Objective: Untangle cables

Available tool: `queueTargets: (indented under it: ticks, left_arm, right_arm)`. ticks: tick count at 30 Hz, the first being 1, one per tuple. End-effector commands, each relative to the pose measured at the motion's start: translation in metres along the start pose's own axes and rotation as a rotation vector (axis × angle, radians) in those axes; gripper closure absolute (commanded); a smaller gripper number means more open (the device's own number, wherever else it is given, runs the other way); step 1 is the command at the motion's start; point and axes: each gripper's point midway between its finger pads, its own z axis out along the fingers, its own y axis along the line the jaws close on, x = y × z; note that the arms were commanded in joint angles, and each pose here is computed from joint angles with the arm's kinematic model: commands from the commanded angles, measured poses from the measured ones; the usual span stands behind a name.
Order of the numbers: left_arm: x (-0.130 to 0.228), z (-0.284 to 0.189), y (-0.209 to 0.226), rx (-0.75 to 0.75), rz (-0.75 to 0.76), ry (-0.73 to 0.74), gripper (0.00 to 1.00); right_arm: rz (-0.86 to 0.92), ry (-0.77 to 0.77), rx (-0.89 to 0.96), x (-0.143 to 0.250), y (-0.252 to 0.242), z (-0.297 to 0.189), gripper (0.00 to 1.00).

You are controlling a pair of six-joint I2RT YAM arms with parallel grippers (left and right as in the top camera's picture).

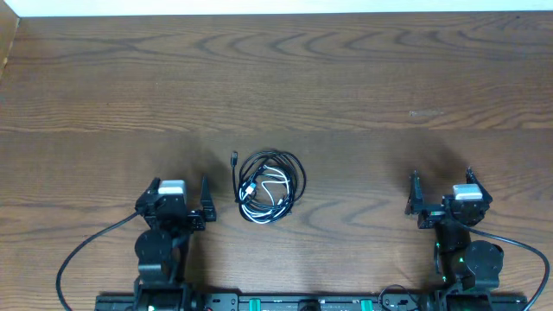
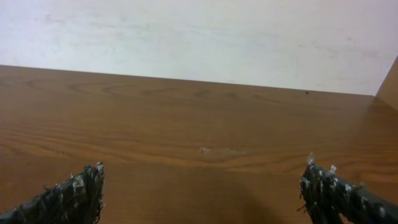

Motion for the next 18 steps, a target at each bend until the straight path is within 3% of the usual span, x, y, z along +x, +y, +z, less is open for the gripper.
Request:
queueTargets:
  ticks: [1,18]
  left_arm:
    - [-0.016,0.000,0.005,-0.024,-0.014,0.017,0.02]
    - [-0.007,0.026,0.004,-0.025,-0.032,0.265,0.02]
  right_arm:
    - [-0.010,-0.002,-0.016,0.000,0.004,0.000,0.01]
    - [-0.010,-0.002,-0.016,0.000,0.004,0.000,0.01]
